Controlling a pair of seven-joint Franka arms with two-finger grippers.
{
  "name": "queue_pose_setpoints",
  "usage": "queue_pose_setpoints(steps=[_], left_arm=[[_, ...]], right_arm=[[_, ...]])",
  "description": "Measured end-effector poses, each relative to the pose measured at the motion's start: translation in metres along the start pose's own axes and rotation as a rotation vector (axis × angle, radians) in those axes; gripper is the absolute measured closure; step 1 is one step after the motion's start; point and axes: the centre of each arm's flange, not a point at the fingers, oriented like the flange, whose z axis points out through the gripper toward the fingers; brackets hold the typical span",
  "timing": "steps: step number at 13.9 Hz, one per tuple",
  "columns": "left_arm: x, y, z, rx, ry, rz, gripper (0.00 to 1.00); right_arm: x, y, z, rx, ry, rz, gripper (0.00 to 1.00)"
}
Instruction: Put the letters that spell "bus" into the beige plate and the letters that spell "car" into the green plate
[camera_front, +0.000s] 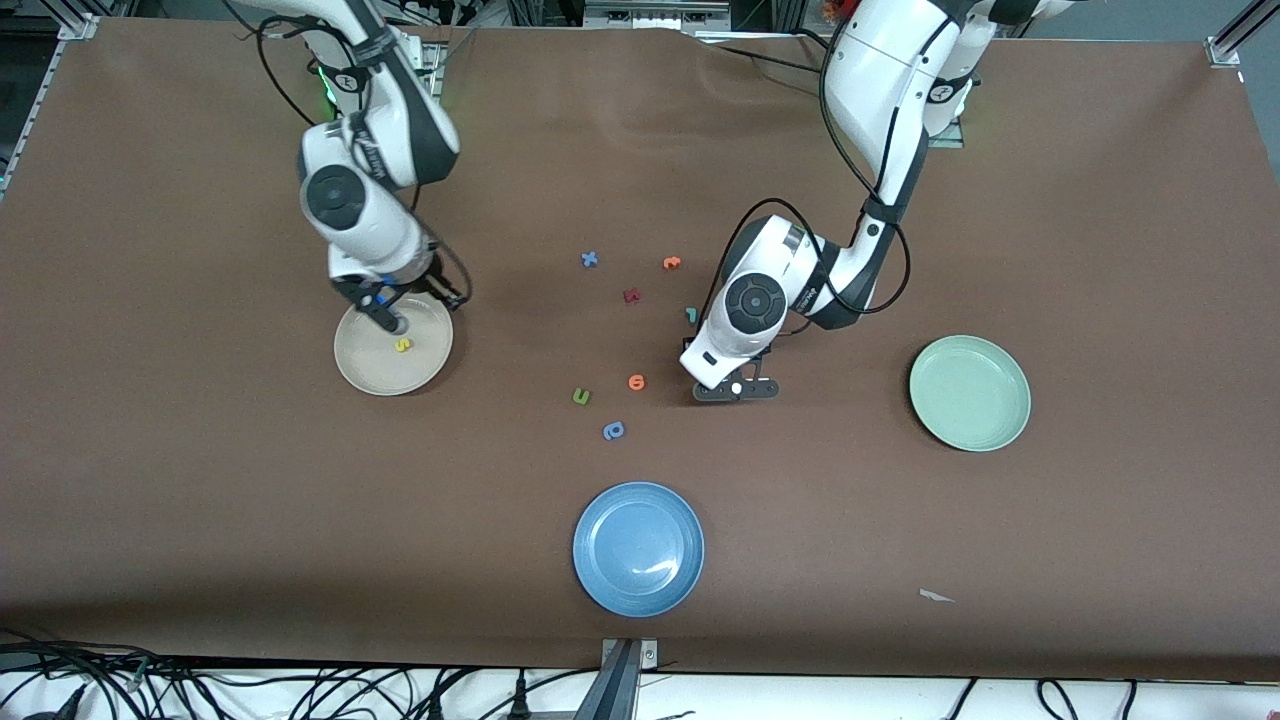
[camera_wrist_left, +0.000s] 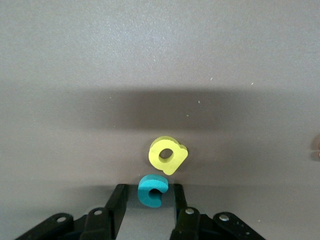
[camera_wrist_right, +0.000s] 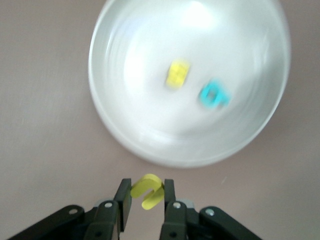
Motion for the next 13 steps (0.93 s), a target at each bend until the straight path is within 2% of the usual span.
queue_pose_setpoints(steps=[2,4,8,10,11,13], left_arm=[[0.000,0.001,0.000,0.000,0.000,0.001,0.55],[0.000,0.001,-0.001,-0.001,0.001,0.001,0.55],[0.007,0.009,-0.007,-0.015,0.021,0.006,0.55],[0.008,0.009,-0.006,-0.015,0.021,0.006,0.55],[0.008,0.009,-0.005,-0.014,0.020,0.006,0.55],[0.009,0.008,-0.002,-0.011,0.017,0.004,0.55]], right_arm=[[0.020,0.012,0.006,-0.013,-0.001,-0.030,0.70],[0.022,0.006,0.017,-0.028,-0.005,-0.045,0.67],[0.022,-0.005,0.017,-0.033,-0.006,-0.059,0.30],[0.025,-0.012,0.006,-0.045,-0.021,-0.061,0.07],[0.027,-0.018,-0.005,-0.050,-0.029,-0.064,0.01],[0.033,-0.033,-0.037,-0.049,-0.038,-0.071,0.01]])
